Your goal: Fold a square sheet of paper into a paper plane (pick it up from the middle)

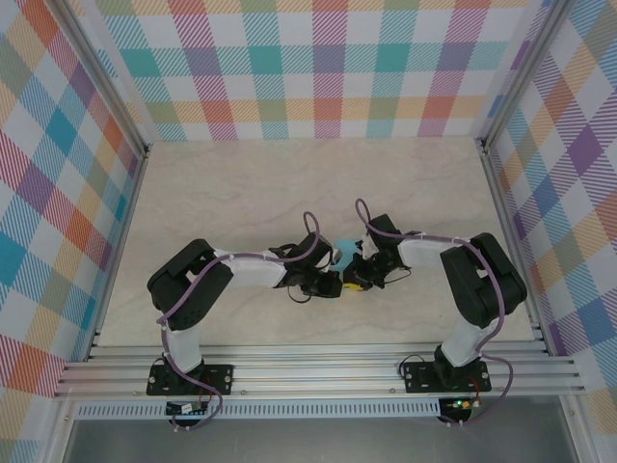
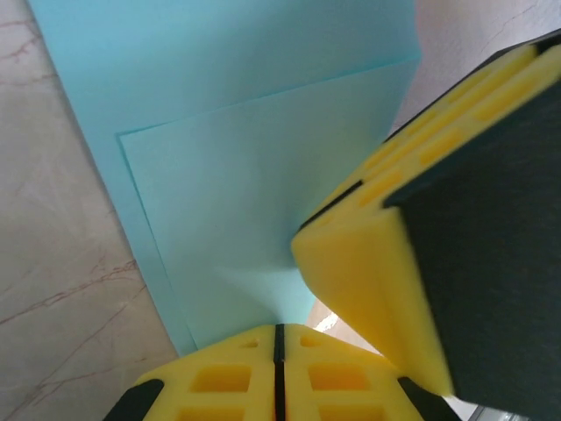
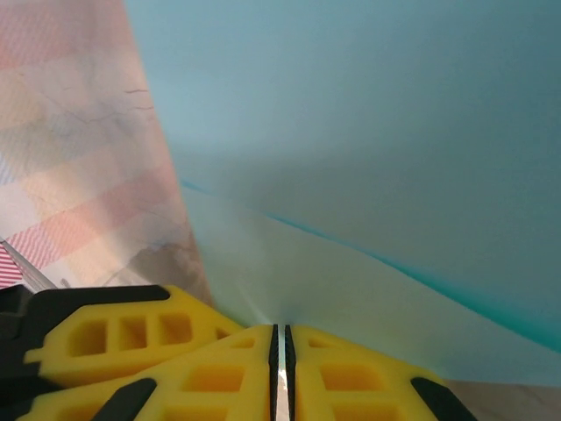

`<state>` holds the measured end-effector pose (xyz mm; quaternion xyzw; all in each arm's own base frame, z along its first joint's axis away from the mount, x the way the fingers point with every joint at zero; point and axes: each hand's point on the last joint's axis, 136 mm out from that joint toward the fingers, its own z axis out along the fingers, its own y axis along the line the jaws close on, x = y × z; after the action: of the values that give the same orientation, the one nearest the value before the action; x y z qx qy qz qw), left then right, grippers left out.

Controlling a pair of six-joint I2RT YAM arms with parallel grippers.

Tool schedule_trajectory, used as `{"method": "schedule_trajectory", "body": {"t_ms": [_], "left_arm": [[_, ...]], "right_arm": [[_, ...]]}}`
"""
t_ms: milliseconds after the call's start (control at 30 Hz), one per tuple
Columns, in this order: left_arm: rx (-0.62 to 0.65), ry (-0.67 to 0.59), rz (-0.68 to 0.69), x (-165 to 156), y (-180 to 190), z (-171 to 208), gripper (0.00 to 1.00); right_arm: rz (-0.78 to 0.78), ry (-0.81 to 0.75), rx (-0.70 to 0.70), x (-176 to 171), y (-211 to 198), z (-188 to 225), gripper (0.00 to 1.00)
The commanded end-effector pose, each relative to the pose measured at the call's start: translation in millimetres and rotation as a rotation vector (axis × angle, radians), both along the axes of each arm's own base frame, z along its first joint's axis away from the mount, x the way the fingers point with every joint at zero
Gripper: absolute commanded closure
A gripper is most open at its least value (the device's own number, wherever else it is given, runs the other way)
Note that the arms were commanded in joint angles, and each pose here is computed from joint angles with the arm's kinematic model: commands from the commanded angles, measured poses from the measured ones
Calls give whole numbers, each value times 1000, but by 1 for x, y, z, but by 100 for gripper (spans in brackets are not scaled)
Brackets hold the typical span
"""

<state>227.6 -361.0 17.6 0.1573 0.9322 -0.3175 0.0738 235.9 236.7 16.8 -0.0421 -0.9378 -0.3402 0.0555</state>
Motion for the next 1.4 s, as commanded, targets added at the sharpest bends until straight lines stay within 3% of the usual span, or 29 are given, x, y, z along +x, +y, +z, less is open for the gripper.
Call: {"method": "schedule_trajectory", "body": {"t_ms": [0,200,767,1367], "left_arm": [[163,72,25,-18,32,-43,91],[190,77,25,-23,40,-47,92],[230,105,31,-37,60,-64,94],[199,93,24,-35,54,-52,94]], "right_arm": [[16,11,7,-4,3,-6,87],[-17,-22,-189,13,-24,-21,86],[-143,-33,-77,58,-55,-22,85],[-193,-120,-234,75,-97,-12,81]]}}
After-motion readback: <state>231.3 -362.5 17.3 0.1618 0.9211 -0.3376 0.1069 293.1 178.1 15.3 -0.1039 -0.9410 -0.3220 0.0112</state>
